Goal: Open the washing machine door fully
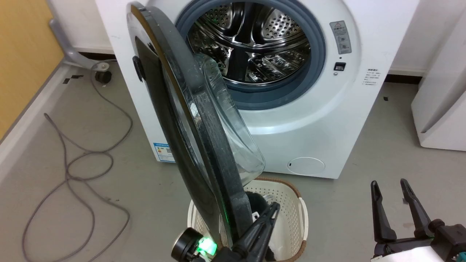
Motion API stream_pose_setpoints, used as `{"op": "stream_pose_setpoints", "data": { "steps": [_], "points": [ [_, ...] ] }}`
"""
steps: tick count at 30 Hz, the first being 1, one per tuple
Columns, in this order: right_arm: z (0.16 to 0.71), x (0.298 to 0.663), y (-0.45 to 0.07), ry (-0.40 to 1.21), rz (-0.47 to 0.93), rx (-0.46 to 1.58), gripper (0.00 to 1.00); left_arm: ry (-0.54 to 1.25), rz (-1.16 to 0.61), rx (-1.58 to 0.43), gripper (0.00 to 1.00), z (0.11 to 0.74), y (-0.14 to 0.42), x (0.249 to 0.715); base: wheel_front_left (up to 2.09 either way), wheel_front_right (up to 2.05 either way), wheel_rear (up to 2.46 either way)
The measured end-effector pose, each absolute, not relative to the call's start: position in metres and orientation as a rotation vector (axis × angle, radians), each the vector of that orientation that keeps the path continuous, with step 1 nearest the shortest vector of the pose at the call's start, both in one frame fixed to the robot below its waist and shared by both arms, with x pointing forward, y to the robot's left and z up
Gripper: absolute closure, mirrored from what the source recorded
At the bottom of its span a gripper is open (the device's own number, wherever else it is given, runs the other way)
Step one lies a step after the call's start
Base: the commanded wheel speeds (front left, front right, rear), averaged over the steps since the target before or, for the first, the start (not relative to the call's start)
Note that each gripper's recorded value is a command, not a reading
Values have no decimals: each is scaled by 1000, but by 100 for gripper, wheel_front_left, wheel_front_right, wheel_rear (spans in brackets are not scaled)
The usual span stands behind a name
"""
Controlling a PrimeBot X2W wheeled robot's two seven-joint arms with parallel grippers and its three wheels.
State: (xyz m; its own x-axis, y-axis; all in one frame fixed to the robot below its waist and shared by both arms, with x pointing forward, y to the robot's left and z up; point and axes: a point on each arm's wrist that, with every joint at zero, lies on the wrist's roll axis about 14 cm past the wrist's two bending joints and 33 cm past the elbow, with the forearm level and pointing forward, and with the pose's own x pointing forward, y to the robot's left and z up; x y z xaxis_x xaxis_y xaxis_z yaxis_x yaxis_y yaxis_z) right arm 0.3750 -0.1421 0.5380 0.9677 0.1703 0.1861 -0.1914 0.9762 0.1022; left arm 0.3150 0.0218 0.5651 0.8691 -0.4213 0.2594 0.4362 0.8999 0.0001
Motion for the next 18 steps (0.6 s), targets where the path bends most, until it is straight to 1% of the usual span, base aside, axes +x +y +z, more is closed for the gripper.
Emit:
{"op": "stream_pose_setpoints", "data": {
  "steps": [8, 18],
  "points": [
    [536, 381, -131, -168, 215, 127, 0, -219, -364, -52, 100, 553, 45, 319, 0, 0, 0],
    [536, 390, -104, -164, 291, 150, 0, -209, -268, -46, 100, 549, 72, 310, 0, 0, 0]
  ]
}}
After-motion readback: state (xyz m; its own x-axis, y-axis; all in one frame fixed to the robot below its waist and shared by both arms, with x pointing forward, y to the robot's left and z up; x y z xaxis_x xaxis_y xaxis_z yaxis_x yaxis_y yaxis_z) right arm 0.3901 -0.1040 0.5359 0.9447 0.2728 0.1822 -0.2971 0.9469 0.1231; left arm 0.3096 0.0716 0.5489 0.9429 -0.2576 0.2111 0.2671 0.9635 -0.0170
